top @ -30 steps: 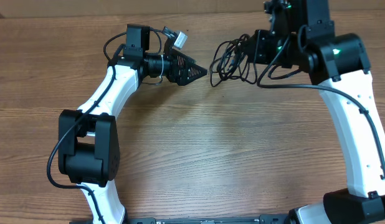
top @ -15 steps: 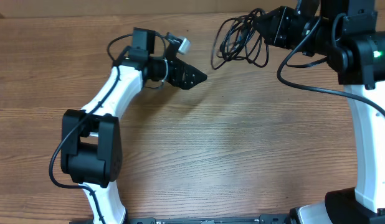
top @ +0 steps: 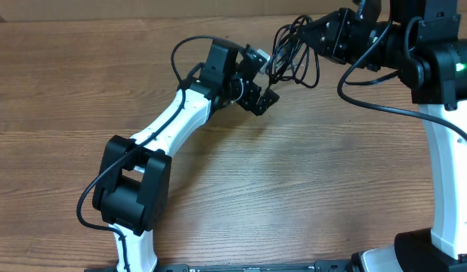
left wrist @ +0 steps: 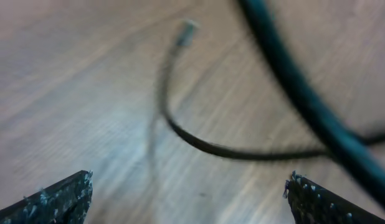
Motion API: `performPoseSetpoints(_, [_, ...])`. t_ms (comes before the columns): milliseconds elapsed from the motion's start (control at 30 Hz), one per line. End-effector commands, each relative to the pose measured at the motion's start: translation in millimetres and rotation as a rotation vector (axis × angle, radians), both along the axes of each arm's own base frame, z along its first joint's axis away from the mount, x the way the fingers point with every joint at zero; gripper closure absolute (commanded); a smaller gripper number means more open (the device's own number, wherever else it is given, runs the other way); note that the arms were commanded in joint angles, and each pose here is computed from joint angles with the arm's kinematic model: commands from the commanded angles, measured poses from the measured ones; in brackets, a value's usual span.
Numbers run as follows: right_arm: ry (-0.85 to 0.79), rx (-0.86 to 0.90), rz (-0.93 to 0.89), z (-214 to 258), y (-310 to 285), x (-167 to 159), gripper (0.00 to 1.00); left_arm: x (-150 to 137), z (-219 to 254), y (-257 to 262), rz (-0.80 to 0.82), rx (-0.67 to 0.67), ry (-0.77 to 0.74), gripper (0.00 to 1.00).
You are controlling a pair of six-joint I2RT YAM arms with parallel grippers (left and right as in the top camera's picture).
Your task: Untangle cables
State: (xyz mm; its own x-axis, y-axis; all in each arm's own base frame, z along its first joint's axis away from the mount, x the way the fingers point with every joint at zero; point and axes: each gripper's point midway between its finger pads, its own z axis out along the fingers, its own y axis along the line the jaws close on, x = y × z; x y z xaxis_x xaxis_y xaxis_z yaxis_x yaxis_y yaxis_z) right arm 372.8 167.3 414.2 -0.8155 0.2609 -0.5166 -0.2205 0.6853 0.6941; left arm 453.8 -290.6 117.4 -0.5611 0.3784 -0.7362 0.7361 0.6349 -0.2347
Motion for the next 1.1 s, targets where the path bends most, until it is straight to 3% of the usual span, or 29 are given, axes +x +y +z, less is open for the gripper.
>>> performPoseSetpoints(0, [-0.047, 0.088, 0.104, 30, 14, -23, 0.96, 24, 4, 17, 0.097, -0.004, -0.032, 0.00])
performPoseSetpoints(133, [-0.044, 0.142, 0.179, 37, 23, -34, 0.96, 27, 33, 6, 0.004, -0.168, -0.071, 0.00])
performPoseSetpoints(333, [-0.052, 0.181, 0.236, 45, 29, -41, 0.96, 41, 60, 1, 0.028, -0.268, -0.131, 0.04])
performPoseSetpoints(400, [-0.051, 0.183, 0.238, 45, 30, -42, 0.96, 37, 65, -3, -0.002, -0.295, -0.130, 0.45])
performPoseSetpoints(433, [-0.052, 0.183, 0.238, 45, 30, -42, 0.96, 35, 65, -4, -0.012, -0.301, -0.125, 0.60])
performPoseSetpoints(533, [-0.052, 0.183, 0.238, 45, 30, -42, 0.96, 35, 64, -4, -0.013, -0.300, -0.120, 0.94])
performPoseSetpoints(767, [-0.054, 0.176, 0.228, 44, 29, -40, 0.96, 30, 56, -3, 0.000, -0.292, -0.061, 0.96])
performPoseSetpoints(1067, [-0.065, 0.120, 0.151, 37, 20, -28, 0.96, 21, 19, 19, 0.043, -0.153, 0.034, 0.96])
